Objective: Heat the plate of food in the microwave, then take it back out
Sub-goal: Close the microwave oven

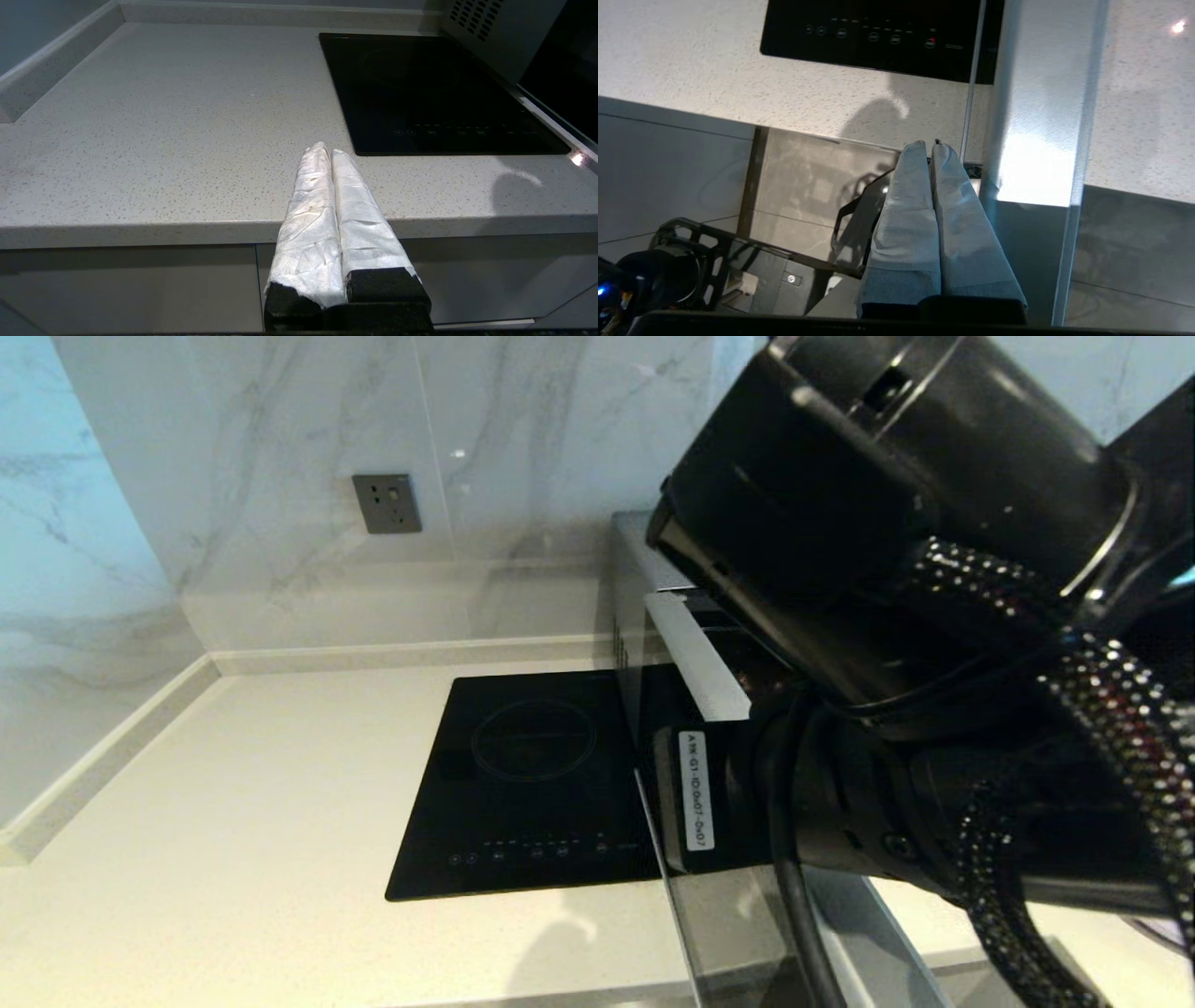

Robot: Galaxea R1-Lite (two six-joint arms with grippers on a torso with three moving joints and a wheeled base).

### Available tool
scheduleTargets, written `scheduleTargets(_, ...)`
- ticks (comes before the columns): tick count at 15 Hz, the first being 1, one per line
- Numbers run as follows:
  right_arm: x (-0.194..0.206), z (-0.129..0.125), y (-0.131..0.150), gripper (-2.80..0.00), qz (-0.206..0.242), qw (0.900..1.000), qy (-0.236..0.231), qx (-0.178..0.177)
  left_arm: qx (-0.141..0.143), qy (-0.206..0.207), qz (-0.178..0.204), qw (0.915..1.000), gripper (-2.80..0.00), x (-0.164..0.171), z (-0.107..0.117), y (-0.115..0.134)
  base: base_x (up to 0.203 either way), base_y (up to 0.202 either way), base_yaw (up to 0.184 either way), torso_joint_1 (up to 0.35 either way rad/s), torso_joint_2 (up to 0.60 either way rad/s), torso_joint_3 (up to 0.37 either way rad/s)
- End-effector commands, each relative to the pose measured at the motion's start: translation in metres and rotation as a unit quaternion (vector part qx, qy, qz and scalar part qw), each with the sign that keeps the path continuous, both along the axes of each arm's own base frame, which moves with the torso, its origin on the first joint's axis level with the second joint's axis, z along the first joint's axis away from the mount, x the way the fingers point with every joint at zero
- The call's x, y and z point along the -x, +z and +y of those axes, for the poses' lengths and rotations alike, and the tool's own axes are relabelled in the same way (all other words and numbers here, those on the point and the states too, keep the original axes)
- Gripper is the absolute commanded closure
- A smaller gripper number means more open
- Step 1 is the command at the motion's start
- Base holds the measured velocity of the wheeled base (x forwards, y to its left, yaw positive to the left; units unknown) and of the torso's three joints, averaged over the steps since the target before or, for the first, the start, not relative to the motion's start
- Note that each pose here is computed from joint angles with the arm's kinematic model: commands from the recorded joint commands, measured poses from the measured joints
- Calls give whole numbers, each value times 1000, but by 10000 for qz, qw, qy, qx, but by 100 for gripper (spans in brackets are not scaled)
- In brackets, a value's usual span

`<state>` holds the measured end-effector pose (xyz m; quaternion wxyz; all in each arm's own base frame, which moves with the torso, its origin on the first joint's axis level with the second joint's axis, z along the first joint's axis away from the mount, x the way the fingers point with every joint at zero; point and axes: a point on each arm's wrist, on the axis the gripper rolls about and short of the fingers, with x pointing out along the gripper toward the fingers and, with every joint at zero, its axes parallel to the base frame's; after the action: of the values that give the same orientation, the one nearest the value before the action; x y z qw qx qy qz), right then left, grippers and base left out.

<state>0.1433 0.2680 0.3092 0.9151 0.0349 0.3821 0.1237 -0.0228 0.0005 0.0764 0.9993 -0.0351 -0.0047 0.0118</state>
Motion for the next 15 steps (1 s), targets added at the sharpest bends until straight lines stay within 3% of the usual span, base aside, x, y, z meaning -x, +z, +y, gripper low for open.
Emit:
scheduleTargets(1, -3, -11, 5, 0, -34, 9998, -180, 14, 2, 4, 4, 10000, 0, 0, 0, 0, 0, 0, 0, 0, 0, 0)
scheduleTargets(11, -15, -51, 11, 0, 191, 9943, -1035, 189, 2, 4, 4, 10000, 0, 0, 0, 0, 0, 0, 0, 0, 0, 0)
scheduleTargets(15, -24, -69, 8, 0, 435, 9861, -1568, 335, 2, 4, 4, 10000, 0, 0, 0, 0, 0, 0, 0, 0, 0, 0)
